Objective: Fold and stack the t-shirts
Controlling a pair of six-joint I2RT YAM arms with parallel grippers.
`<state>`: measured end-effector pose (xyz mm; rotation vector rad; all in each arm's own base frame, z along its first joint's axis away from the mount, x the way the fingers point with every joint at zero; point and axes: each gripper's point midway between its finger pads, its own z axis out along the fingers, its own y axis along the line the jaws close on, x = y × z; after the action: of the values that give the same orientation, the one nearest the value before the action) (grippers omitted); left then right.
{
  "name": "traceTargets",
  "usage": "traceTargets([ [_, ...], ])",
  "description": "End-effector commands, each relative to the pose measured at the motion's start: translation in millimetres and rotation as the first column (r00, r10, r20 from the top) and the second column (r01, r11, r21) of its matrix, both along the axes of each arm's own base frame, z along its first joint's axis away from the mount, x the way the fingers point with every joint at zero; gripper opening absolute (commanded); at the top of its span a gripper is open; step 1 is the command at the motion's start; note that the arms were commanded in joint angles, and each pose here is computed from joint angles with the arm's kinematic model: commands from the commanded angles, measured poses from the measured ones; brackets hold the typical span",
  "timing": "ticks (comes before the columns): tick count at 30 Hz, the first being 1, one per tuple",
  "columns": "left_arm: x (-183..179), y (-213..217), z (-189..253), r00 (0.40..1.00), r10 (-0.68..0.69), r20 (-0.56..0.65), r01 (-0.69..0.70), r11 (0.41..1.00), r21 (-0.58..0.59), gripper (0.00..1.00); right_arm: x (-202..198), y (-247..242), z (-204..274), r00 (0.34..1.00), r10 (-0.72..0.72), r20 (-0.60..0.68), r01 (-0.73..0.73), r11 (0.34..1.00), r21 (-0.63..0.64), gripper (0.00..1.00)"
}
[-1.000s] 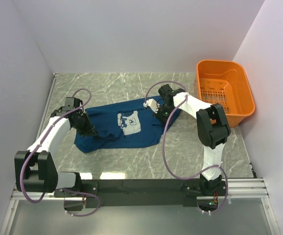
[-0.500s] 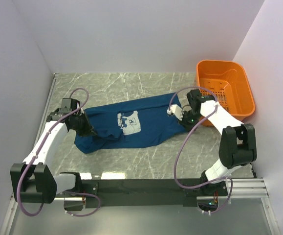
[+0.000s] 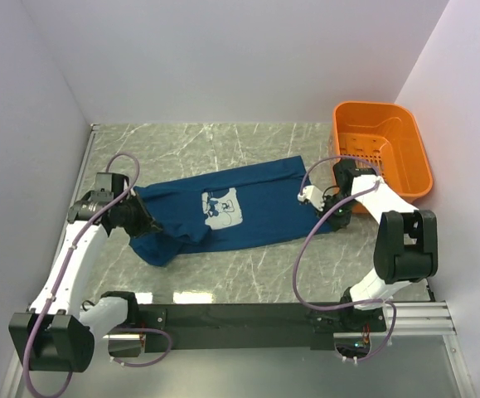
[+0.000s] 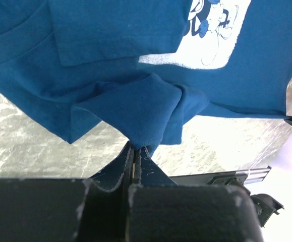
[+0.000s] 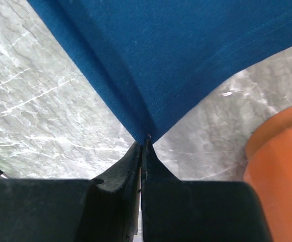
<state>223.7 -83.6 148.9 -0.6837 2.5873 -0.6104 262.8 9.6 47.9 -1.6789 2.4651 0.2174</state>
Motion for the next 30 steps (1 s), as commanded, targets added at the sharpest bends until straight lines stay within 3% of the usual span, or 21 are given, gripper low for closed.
traceTargets([
  [1, 2.0, 6.4, 12.3, 0.998, 0.065, 0.022, -0.066, 0.998, 0.009, 0.01, 17.4, 7.0, 12.9, 0.999, 0.021, 0.042, -0.022, 0.999, 0.042, 0.00],
  [9, 29.9, 0.6, 43.4, 0.991, 0.062, 0.120, -0.058, 0.998, -0.031, 0.01, 28.1, 21.5, 19.3, 0.999, 0.016, 0.028, -0.018, 0.994, 0.107, 0.00],
  [19, 89.2, -22.9, 61.9, 0.982, -0.080, 0.173, 0.095, 0.992, -0.081, 0.01, 41.9, 39.3, 20.0, 1.000, 0.001, 0.016, -0.003, 0.989, 0.149, 0.00],
  [30, 136.7, -8.0, 54.2, 0.965, -0.223, 0.136, 0.209, 0.972, 0.110, 0.01, 65.3, 37.4, 14.7, 0.995, -0.096, 0.038, 0.091, 0.988, 0.125, 0.00],
])
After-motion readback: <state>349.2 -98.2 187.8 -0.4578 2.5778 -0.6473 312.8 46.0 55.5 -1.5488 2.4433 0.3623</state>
